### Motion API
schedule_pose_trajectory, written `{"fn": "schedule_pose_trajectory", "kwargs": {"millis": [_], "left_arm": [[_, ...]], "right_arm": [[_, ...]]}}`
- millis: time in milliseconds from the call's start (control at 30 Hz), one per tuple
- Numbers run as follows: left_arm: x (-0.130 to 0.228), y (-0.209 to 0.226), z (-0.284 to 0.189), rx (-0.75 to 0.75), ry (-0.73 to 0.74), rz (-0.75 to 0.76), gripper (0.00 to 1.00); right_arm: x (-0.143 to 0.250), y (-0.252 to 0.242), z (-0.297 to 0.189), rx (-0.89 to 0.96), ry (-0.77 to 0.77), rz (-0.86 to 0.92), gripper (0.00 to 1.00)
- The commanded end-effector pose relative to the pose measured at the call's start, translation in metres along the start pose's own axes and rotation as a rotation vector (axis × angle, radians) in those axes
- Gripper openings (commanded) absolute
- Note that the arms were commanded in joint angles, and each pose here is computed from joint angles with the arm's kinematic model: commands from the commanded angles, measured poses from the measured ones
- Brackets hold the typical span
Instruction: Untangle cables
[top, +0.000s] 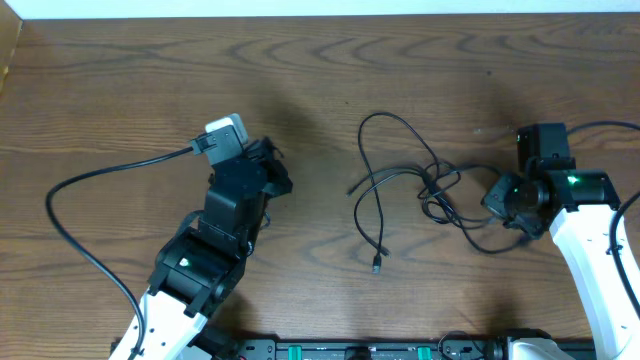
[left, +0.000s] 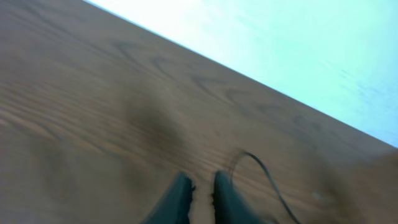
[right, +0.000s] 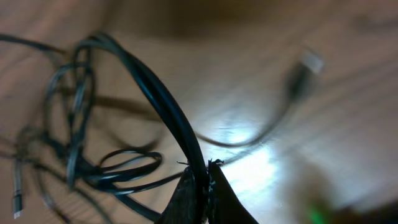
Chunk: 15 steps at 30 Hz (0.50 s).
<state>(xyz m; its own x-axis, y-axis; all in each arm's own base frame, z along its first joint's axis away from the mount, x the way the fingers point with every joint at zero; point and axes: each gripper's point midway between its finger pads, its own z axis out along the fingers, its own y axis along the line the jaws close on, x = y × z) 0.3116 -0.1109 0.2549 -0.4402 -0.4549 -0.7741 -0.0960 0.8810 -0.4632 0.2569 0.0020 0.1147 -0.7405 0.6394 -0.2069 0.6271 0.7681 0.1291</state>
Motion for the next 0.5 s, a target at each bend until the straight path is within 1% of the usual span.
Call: {"fn": "schedule_pose_trajectory", "kwargs": {"millis": [0,33,67,100,167,267,400,433,467], "left_arm": [[0.026,-0.026,0.003,0.140,0.153,-0.025,0.41],[0.034,-0.031,0.004,0.164,0.193,-0.032,0.49],[0.048,-0.038,0.007,0.202,0.263,-0.041,0.55],[0.058,-0.043,0.008,0.226,0.313,-0.055,0.56],[0.074,-0.050,0.010,0.258,0.402,-0.096,0.56],[0.098,-0.058,0.012,0.292,0.528,-0.138,0.56],[0.128,-0.066,0.014,0.339,0.683,-0.149,0.57],[0.134,-0.068,0.013,0.356,0.720,-0.154,0.67],[0.140,-0.071,0.012,0.372,0.754,-0.159,0.79]], "right_arm": [[0.015,0.052,-0.010,-0.295,0.089,-0.227,0.01],[0.021,0.071,-0.017,-0.415,0.107,-0.314,0.01],[0.030,0.098,-0.034,-0.602,0.121,-0.448,0.01],[0.036,0.112,-0.045,-0.714,0.124,-0.524,0.01],[0.041,0.125,-0.059,-0.829,0.121,-0.594,0.01],[0.042,0.129,-0.064,-0.866,0.110,-0.624,0.01],[0.041,0.131,-0.065,-0.874,0.105,-0.626,0.01],[0.041,0.132,-0.066,-0.879,0.104,-0.628,0.01],[0.041,0.132,-0.066,-0.884,0.103,-0.629,0.01]]}}
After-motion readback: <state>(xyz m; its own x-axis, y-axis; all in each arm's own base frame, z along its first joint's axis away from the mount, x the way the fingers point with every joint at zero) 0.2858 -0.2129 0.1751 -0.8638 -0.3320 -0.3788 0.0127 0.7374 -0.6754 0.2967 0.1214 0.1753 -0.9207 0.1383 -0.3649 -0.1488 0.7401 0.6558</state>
